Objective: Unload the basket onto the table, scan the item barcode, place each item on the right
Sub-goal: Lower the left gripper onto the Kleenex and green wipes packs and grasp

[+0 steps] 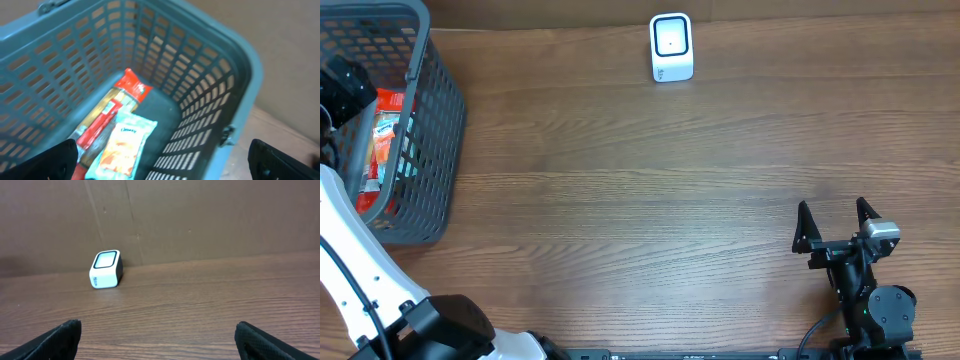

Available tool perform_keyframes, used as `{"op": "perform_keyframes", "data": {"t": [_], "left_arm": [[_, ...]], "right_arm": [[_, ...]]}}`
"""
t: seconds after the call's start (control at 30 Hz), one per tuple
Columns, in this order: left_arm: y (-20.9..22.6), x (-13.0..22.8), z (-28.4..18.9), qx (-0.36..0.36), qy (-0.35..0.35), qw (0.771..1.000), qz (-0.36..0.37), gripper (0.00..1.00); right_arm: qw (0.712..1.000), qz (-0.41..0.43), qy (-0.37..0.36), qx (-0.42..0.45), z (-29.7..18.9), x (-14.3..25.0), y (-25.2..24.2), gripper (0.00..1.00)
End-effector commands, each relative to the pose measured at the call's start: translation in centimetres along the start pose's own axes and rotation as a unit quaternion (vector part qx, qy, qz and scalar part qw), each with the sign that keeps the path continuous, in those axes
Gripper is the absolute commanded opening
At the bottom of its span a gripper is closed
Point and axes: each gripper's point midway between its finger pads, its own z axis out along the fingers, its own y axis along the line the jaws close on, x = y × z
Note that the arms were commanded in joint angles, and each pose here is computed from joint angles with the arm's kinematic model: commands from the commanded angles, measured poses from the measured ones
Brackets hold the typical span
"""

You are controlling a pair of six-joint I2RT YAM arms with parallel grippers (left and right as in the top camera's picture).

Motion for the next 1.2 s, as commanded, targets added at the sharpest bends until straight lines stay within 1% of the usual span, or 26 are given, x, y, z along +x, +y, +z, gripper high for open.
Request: {"op": "perform_keyframes", "data": {"t": [0.0,0.17,0.53,0.67,0.97,1.17], "left_arm": [[1.6,0.3,1.0,-0.034,0.01,0.999,-0.002,1.0],[2.1,1.5,2.4,-0.038,0.034,0.999,0.007,1.0],[4.2,4.2,5.6,-0.074,0.087,0.993,0.003,1.0],[4.6,4.9,6.5,-0.077,0.099,0.992,0.001,1.0],[4.8,5.3,6.8,-0.08,0.106,0.991,0.0,1.0],[5.8,5.9,6.6,-0.108,0.116,0.987,0.001,1.0]], "right_arm": [[1.0,-0.002,-0.002,0.0,0.0,0.2,-0.1,1.0],[1.0,-0.002,-0.002,0.0,0.0,0.2,-0.1,1.0],[1.0,-0.002,-0.002,0.0,0.0,0.2,-0.1,1.0],[1.0,-0.002,-0.002,0.0,0.0,0.2,-0.1,1.0],[1.0,-0.002,-0.002,0.0,0.0,0.2,-0.1,1.0],[1.0,-0.002,-0.002,0.0,0.0,0.2,-0.1,1.0]]}}
